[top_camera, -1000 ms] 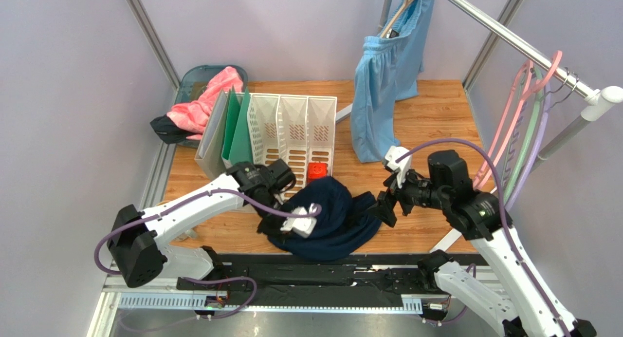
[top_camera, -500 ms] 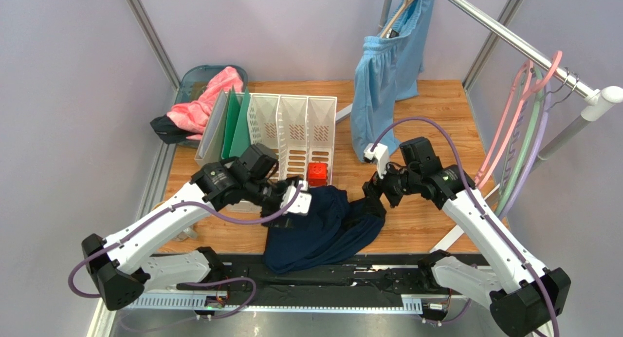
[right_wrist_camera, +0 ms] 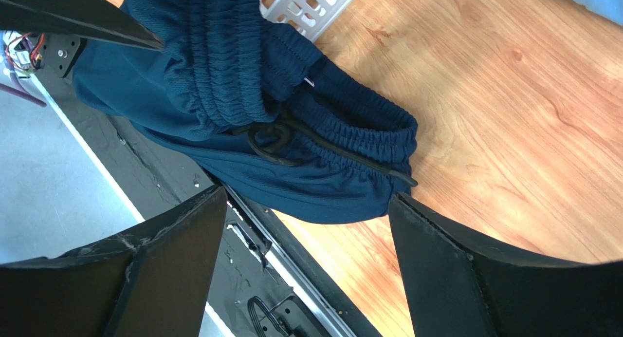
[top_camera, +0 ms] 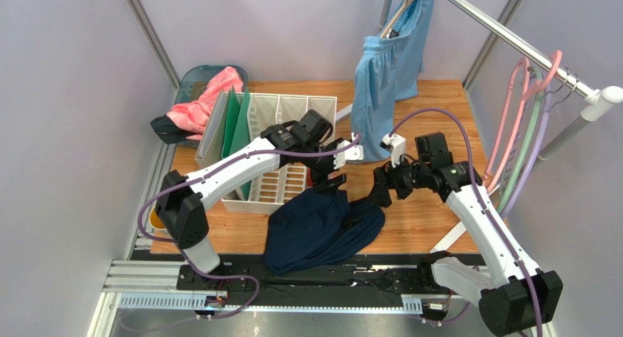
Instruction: Place the shorts on the hanger
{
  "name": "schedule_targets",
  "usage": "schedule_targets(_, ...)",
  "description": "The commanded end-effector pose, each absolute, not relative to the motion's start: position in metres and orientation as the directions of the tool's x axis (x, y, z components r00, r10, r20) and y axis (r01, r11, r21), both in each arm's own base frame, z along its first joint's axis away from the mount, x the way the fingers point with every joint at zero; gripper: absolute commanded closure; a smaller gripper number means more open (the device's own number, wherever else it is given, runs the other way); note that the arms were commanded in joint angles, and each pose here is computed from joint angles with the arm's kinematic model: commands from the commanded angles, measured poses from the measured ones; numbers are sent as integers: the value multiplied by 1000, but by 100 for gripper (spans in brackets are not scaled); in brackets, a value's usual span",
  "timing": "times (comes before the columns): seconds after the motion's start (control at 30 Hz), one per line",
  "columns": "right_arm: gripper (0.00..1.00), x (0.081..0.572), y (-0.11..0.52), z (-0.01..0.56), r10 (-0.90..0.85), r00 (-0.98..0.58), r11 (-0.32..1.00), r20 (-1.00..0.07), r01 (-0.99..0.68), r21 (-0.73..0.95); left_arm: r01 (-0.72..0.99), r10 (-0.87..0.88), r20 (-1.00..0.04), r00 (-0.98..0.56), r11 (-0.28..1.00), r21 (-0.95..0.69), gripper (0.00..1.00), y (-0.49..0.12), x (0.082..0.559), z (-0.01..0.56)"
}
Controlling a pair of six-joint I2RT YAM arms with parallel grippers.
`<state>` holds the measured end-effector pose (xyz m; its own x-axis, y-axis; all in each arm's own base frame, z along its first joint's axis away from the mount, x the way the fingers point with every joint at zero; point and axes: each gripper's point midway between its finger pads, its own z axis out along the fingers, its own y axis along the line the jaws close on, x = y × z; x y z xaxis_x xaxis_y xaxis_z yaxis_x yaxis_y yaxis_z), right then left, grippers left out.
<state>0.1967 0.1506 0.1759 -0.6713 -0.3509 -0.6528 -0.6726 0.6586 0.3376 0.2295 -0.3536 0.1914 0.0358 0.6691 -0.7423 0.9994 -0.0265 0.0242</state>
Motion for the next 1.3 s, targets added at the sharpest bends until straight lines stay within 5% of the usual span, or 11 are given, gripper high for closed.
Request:
schedule_targets(0.0, 14, 203, 148, 181, -343, -671, 666, -657, -667, 334, 995, 765, -642, -38, -33, -98, 19, -338, 209, 169)
schedule_targets(0.07, 14, 204, 148, 177, -352, -676, 665, -647, -667, 335, 985, 817, -575, -45, -58, -161, 24, -323, 194, 157)
schedule_targets(0.2, 15, 207, 149, 175, -366, -673, 648, -642, -680, 343, 969, 844, -535, -28, -109, -223, 76, -302, 170, 161)
schedule_targets(0.3, 17, 207, 151, 173, -379, -667, 632, -642, -693, 347, 970, 774, -629, 66, -197, -141, 100, -287, 149, 194)
schedule_targets(0.4, 19, 205, 153, 170, -387, -660, 614, -643, -705, 355, 954, 680, -695, 235, -298, 32, 100, -265, 131, 214)
schedule_targets(0.6, 24, 215, 160, 161, -433, -630, 559, -644, -749, 357, 882, 700, -572, 428, -463, 94, 100, -193, 91, 151)
schedule_targets(0.77, 27, 208, 178, 155, -489, -592, 454, -641, -800, 393, 908, 781, -502, 372, -419, 20, 100, -177, 91, 111)
schedule_targets(1.03, 14, 197, 197, 119, -596, -393, 262, -700, -919, 293, 933, 801, -501, 329, -357, 41, 100, -177, 100, 97)
schedule_targets(1.27, 14, 187, 221, 86, -652, -214, 106, -727, -976, 191, 944, 789, -540, 295, -328, 36, 82, -175, 99, 101)
